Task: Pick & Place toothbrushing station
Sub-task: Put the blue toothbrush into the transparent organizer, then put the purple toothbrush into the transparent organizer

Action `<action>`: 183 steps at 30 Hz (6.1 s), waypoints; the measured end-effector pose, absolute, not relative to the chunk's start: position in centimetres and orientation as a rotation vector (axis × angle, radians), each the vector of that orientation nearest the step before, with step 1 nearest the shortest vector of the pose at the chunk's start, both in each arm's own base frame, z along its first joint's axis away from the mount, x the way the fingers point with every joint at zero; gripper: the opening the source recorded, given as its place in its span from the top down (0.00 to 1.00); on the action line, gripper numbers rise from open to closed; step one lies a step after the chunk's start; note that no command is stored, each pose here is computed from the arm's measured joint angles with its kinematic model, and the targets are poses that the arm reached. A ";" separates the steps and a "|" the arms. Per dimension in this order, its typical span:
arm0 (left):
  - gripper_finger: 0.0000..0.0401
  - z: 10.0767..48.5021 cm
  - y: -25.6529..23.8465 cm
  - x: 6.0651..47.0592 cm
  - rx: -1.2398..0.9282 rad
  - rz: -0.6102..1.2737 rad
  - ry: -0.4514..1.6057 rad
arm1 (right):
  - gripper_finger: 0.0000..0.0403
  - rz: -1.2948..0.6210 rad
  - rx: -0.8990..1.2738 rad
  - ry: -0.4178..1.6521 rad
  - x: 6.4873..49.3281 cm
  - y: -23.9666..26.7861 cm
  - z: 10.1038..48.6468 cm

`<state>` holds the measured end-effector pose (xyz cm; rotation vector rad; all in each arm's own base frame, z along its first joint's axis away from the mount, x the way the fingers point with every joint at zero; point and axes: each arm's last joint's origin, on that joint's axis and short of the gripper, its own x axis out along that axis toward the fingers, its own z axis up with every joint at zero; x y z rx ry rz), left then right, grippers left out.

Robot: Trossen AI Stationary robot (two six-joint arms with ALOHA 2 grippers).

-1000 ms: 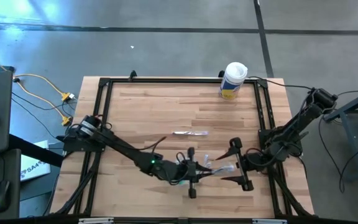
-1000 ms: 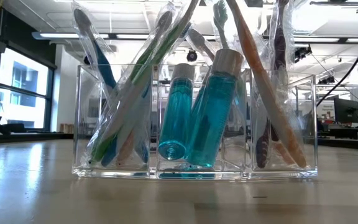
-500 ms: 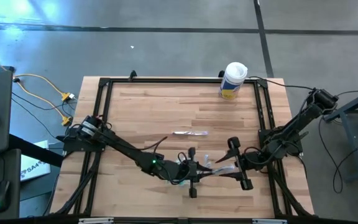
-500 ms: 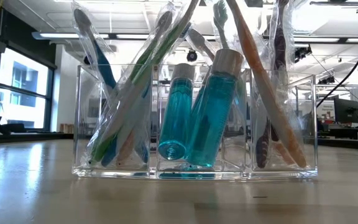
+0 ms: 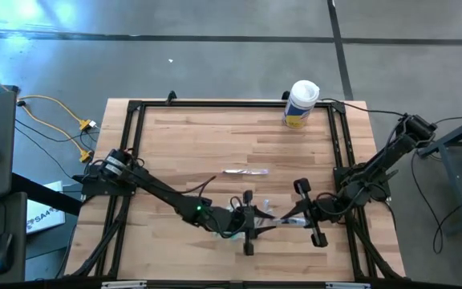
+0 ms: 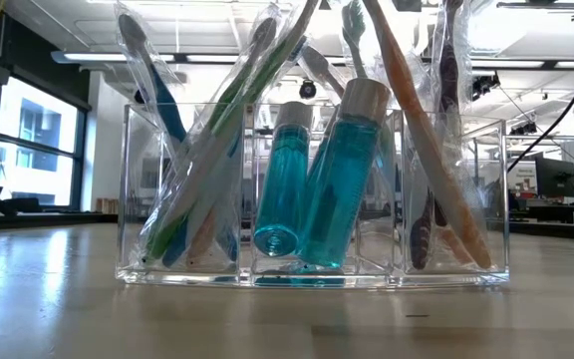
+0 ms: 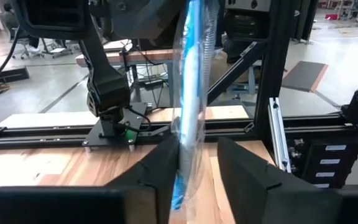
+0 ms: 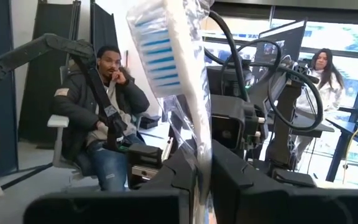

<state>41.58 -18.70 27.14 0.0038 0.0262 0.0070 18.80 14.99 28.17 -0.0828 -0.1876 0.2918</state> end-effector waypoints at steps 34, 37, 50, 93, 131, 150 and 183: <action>0.45 32.4 -24.0 33.8 0.139 0.152 0.068 | 0.96 0.300 -0.008 -0.030 18.2 19.0 24.6; 0.45 32.5 -25.0 32.2 0.180 0.207 0.100 | 0.96 0.289 -0.005 -0.028 19.2 18.7 24.1; 0.45 31.5 -28.0 28.4 0.279 0.339 0.159 | 0.96 0.244 0.050 0.070 23.4 16.5 20.9; 0.45 31.2 -27.9 28.4 0.269 0.359 0.167 | 0.96 0.207 0.211 0.267 25.3 14.8 17.5; 0.45 31.0 -27.8 28.3 0.288 0.358 0.179 | 0.87 0.240 0.293 0.304 26.8 14.7 14.8; 0.45 31.0 -27.8 28.3 0.287 0.358 0.178 | 0.52 0.244 0.276 0.336 26.1 14.1 16.3; 0.45 31.0 -27.8 28.3 0.287 0.358 0.178 | 0.52 0.195 0.101 0.565 16.9 13.4 21.8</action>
